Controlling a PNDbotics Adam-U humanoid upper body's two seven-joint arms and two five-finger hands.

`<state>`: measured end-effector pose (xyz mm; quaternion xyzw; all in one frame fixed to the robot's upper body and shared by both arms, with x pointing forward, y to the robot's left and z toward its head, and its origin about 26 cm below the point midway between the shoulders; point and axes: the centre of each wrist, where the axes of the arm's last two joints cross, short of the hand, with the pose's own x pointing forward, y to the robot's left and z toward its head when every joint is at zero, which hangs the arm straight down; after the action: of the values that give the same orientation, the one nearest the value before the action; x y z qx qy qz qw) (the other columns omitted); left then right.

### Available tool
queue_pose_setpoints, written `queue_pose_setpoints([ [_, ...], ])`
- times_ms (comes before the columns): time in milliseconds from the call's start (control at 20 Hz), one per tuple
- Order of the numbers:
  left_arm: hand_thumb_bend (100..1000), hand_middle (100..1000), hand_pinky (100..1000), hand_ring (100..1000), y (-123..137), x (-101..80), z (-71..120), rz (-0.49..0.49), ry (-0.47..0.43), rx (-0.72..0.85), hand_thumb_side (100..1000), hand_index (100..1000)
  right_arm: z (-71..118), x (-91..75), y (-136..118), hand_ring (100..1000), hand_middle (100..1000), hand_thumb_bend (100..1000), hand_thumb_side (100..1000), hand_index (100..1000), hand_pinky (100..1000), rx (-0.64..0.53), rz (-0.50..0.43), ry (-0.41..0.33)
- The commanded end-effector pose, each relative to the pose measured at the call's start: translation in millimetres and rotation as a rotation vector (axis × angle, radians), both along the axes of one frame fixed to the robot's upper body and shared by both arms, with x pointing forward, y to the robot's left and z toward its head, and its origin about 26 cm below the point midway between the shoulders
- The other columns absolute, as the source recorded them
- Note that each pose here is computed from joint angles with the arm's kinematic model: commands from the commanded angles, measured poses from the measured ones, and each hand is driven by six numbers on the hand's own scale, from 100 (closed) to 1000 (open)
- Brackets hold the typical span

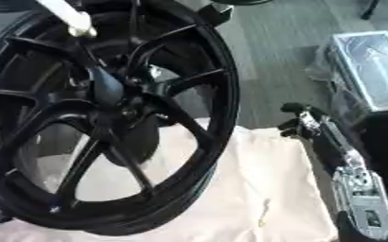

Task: Pull the pin out of the wheel hub.

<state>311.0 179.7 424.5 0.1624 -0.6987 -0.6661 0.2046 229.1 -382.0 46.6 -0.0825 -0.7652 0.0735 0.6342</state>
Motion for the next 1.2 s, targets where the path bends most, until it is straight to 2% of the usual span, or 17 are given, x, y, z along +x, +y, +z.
queue_pose_setpoints([
  [50, 100, 613, 883, 765, 47, -14.2, 17.0, 0.133, -0.079, -0.098, 257, 428, 10.6, -5.7, -7, 617, 769, 100, 718, 782, 611, -0.026, -0.019, -0.043],
  [250, 100, 610, 885, 762, 106, -9.3, -1.5, 0.341, -0.066, -0.158, 254, 429, 11.0, -9.4, -9, 617, 769, 100, 703, 782, 611, -0.014, -0.046, -0.06],
  [400, 100, 604, 885, 759, 154, -2.5, -25.6, 0.512, -0.017, -0.203, 256, 430, 10.7, -12.5, -10, 617, 770, 100, 689, 782, 611, 0.002, -0.071, -0.078],
  [550, 100, 593, 884, 752, 189, 4.5, -54.1, 0.627, 0.055, -0.272, 259, 434, 9.8, -18.1, -11, 617, 770, 100, 666, 783, 611, 0.014, -0.104, -0.097],
  [650, 100, 593, 881, 751, 205, 8.6, -74.1, 0.66, 0.113, -0.294, 257, 442, 8.9, -21.8, -12, 617, 771, 100, 663, 783, 612, 0.021, -0.128, -0.106],
  [750, 100, 632, 897, 774, 213, 12.9, -92.6, 0.666, 0.16, -0.294, 253, 544, 8.4, -23.5, -12, 617, 771, 100, 655, 783, 612, 0.027, -0.145, -0.113],
  [850, 100, 696, 914, 807, 220, 17.0, -109.2, 0.664, 0.186, -0.289, 253, 713, 8.1, -24.8, -12, 617, 771, 100, 644, 783, 612, 0.032, -0.153, -0.121],
  [900, 100, 751, 933, 836, 224, 18.8, -116.2, 0.667, 0.194, -0.282, 368, 851, 8.2, -25.7, -12, 618, 772, 100, 632, 784, 612, 0.033, -0.157, -0.126],
  [950, 100, 759, 936, 841, 227, 20.1, -122.5, 0.674, 0.196, -0.269, 407, 862, 8.3, -26.8, -13, 618, 772, 100, 631, 784, 612, 0.034, -0.161, -0.131],
  [1000, 100, 793, 961, 869, 230, 21.1, -128.3, 0.687, 0.19, -0.252, 733, 925, 8.5, -28.0, -13, 618, 772, 100, 622, 784, 612, 0.035, -0.167, -0.137],
  [1100, 100, 810, 977, 888, 237, 22.7, -138.4, 0.724, 0.174, -0.218, 1000, 966, 8.3, -30.5, -14, 618, 772, 100, 613, 784, 613, 0.038, -0.181, -0.146],
  [1200, 122, 814, 980, 894, 243, 23.9, -146.4, 0.771, 0.157, -0.195, 1000, 975, 8.1, -32.9, -15, 618, 773, 100, 608, 784, 613, 0.04, -0.196, -0.153],
])
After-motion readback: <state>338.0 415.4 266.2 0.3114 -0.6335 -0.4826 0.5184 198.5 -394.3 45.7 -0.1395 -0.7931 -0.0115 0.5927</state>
